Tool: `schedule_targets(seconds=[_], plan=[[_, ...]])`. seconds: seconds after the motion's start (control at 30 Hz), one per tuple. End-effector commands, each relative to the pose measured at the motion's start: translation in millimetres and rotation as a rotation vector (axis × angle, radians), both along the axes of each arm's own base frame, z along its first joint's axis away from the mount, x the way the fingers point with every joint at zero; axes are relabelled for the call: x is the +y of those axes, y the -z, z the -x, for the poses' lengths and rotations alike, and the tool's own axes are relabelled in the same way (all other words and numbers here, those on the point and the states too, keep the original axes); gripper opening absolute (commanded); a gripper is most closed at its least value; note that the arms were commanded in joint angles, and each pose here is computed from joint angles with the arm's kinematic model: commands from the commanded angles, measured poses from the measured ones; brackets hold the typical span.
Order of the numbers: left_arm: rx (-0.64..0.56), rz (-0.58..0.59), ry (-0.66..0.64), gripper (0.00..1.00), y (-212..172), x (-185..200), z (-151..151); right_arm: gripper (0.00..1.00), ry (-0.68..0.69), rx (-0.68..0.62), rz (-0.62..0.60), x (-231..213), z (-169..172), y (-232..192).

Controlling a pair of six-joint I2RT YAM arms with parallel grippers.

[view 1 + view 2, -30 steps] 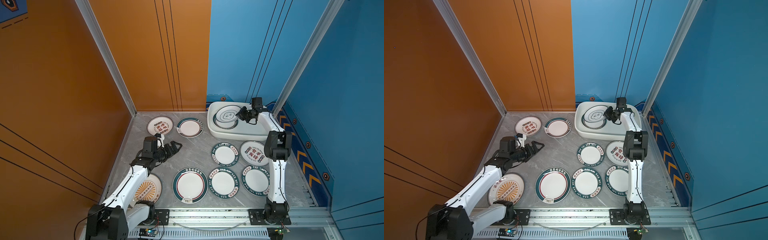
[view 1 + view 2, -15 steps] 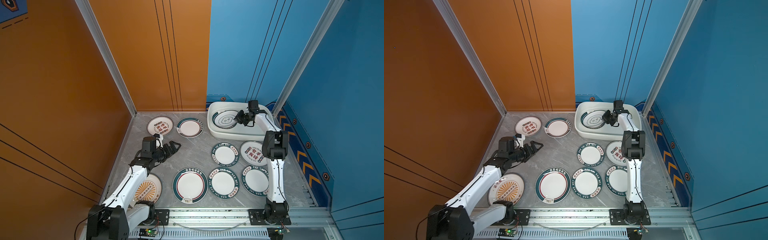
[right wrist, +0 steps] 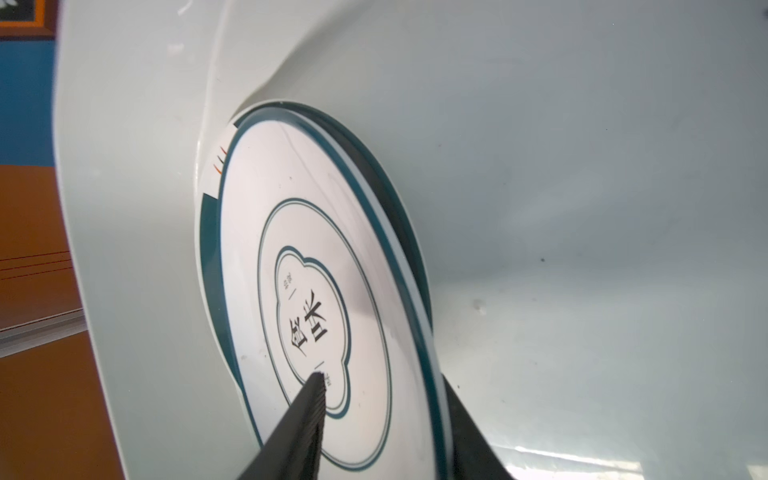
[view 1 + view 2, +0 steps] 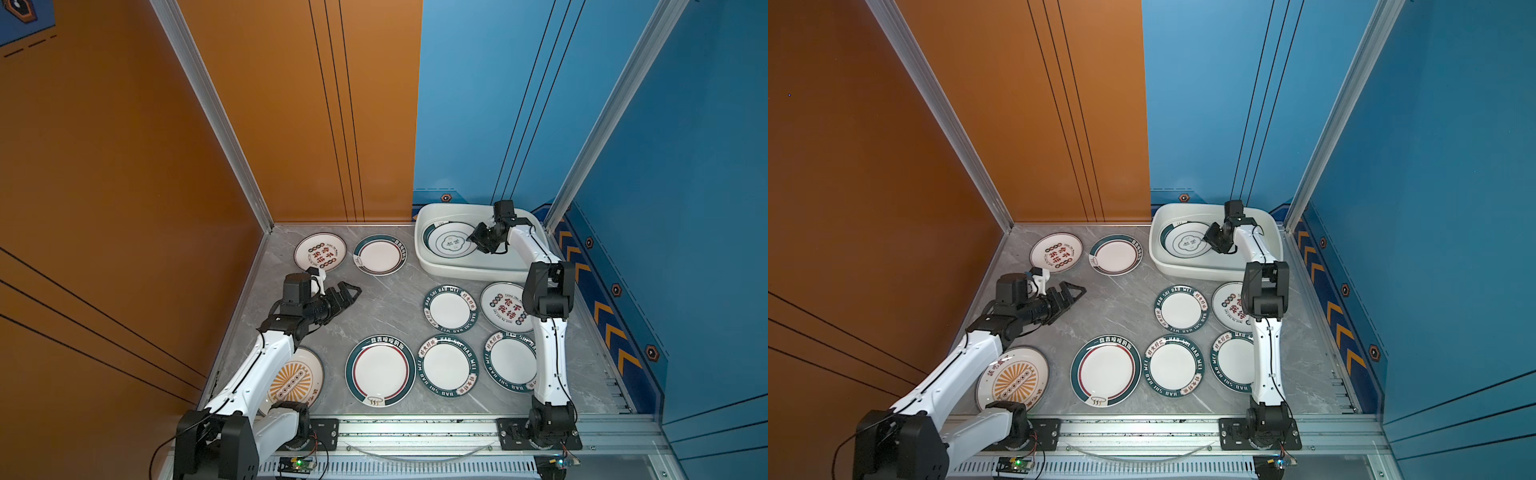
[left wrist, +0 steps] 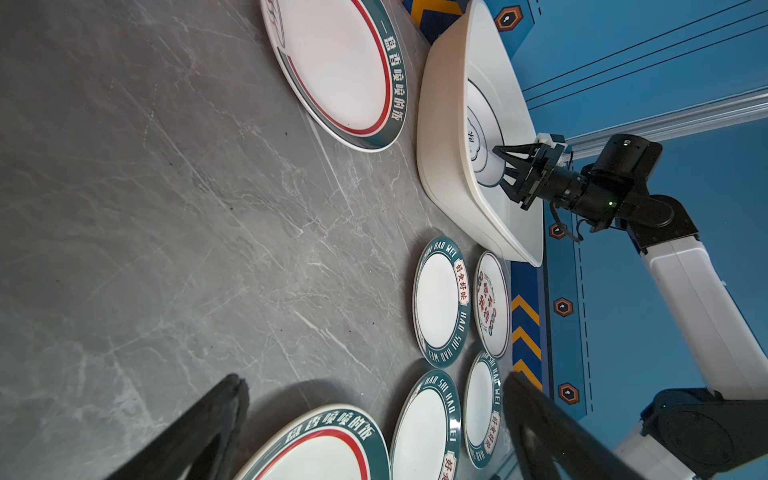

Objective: Place the plates into the plastic bin on the countertop
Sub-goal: 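Lower the plate onto the bin floor and open the right gripper, then withdraw the right gripper from the bin while the left gripper moves to the red-striped plate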

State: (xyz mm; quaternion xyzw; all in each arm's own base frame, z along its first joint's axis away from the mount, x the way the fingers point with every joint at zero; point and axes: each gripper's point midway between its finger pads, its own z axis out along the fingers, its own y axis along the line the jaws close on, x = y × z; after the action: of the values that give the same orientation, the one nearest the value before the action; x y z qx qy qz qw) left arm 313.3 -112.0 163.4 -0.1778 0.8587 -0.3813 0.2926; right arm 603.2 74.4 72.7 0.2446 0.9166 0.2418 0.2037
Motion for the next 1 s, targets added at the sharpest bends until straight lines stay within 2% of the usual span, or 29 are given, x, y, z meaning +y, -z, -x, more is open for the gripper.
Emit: schedule_targets(seconds=[0.0,0.23,0.5,0.63,0.77,0.97], plan=[[0.013,-0.002,0.018,0.98,4.6,0.5,7.0,0.45,-0.035,0.015,0.130,-4.6,8.9,-4.5],[0.024,0.001,0.010,0.98,7.9,0.8,7.3,0.47,-0.070,0.028,0.229,-1.2,12.2,-3.4],[0.022,0.010,-0.003,0.98,7.3,0.7,4.6,0.48,-0.085,0.032,0.230,14.0,8.4,6.5],[0.021,0.008,-0.009,0.98,6.0,0.5,0.3,0.47,-0.075,0.023,0.269,6.1,10.0,-2.4],[0.031,0.002,-0.039,0.98,6.3,0.4,-11.4,0.47,-0.045,-0.046,0.312,-13.1,12.7,-42.8],[0.051,0.022,-0.133,0.98,17.0,-3.4,-44.1,0.47,-0.014,-0.264,0.265,-23.6,32.3,-145.9]])
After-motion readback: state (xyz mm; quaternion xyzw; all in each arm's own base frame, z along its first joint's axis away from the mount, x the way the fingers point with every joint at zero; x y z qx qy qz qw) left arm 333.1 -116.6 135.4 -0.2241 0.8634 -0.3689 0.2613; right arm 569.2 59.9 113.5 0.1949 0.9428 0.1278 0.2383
